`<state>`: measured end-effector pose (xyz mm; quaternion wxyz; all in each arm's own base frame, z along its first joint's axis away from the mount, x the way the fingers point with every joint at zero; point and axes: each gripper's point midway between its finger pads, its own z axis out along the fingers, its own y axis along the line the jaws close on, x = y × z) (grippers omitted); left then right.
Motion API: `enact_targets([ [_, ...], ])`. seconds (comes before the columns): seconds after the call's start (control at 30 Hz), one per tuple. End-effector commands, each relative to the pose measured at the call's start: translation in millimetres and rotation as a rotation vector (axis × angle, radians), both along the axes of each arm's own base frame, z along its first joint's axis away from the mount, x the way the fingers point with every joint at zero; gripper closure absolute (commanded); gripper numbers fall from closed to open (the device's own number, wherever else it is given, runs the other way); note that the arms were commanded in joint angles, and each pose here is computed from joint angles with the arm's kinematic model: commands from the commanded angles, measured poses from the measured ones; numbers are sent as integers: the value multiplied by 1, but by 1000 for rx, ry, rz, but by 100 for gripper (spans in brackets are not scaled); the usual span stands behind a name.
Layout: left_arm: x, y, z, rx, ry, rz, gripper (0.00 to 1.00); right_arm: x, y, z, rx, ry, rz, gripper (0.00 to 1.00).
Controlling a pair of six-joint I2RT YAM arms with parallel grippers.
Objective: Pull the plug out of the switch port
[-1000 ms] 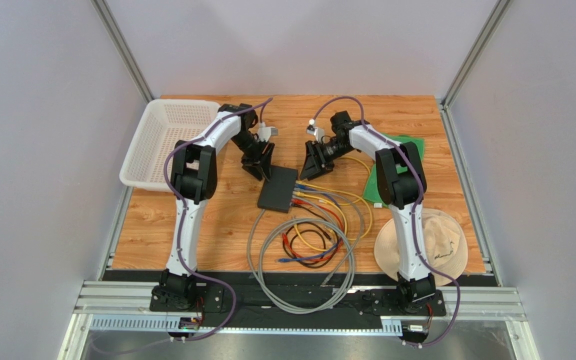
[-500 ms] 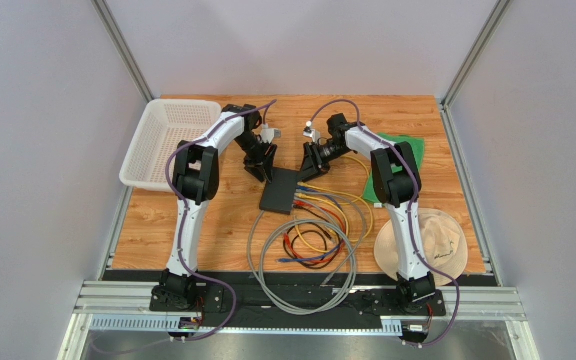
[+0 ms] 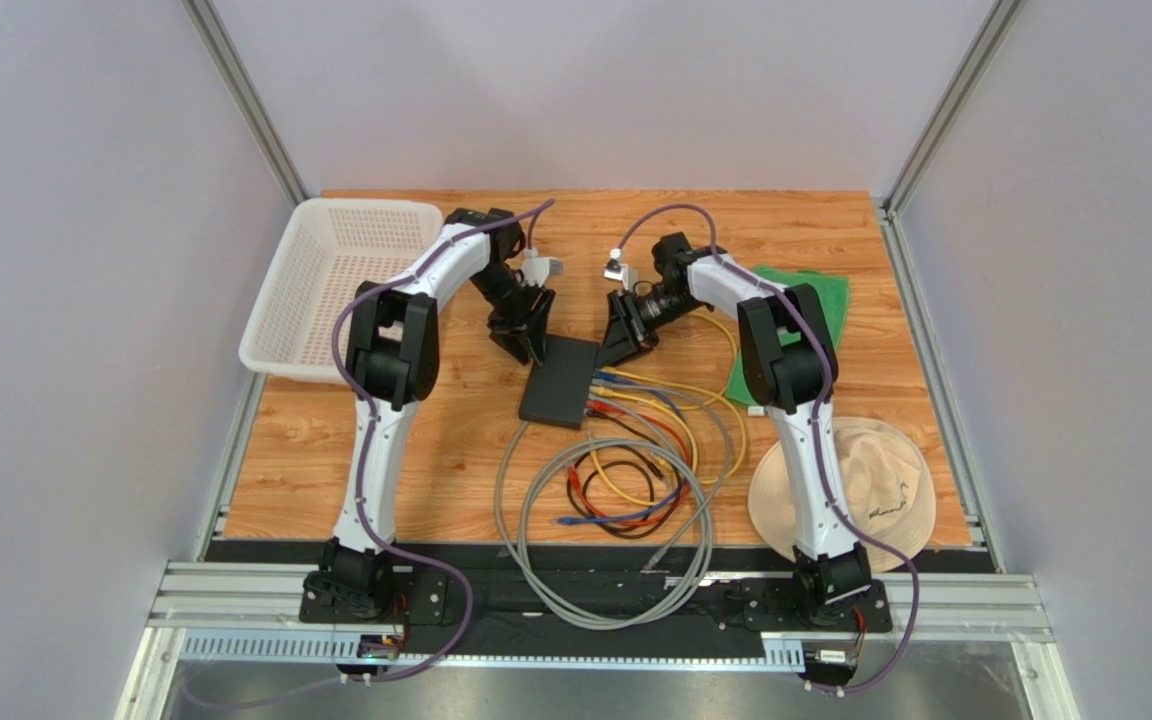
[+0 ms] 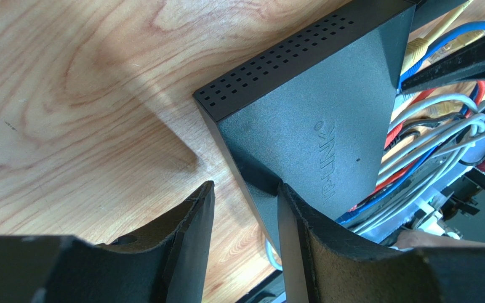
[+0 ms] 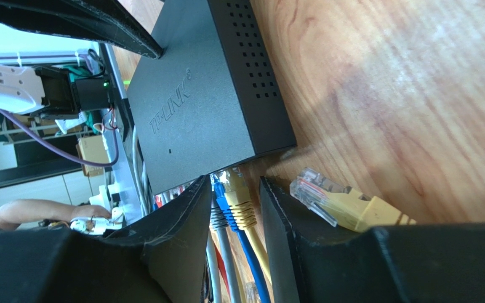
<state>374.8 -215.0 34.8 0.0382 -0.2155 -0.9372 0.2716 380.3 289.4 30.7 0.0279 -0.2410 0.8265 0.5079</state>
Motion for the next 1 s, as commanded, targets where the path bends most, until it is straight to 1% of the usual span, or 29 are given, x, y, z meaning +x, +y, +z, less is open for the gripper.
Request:
enact_targets([
  [0.0, 0, 19, -41, 161, -11, -50, 51, -4, 1, -14, -12, -20, 45, 58],
  [0.13, 0, 19, -41, 161, -12, -51, 51, -3, 2, -15, -15, -25, 48, 62],
  [0.3, -1, 19, -41, 162, -12, -53, 51, -3, 2, -17, -24, -30, 49, 65],
  [0.4, 0, 19, -41, 166, -16, -56, 51, -4, 1, -20, -41, -33, 52, 71],
  [0.43, -1, 19, -41, 165, -13, -55, 51, -4, 1, -21, -43, -37, 54, 77],
  [0.53, -1, 19, -42, 165, -12, -55, 51, -5, -1, -26, -64, -38, 55, 82],
  [0.67, 0, 19, -41, 164, -16, -56, 51, -4, -3, -28, -76, -45, 53, 85],
  [0.73, 0, 19, -41, 166, -15, -55, 52, -4, -4, -31, -93, -47, 52, 87],
  [0.8, 1, 22, -37, 187, -39, -69, 52, -2, -7, -34, -119, -60, 45, 89],
  [0.93, 22, 25, 2, 201, -175, -41, 49, -3, -11, -37, -147, -63, 42, 91],
  [0.97, 31, 22, 24, 168, -239, -25, 48, -2, -11, -38, -152, -65, 39, 91],
])
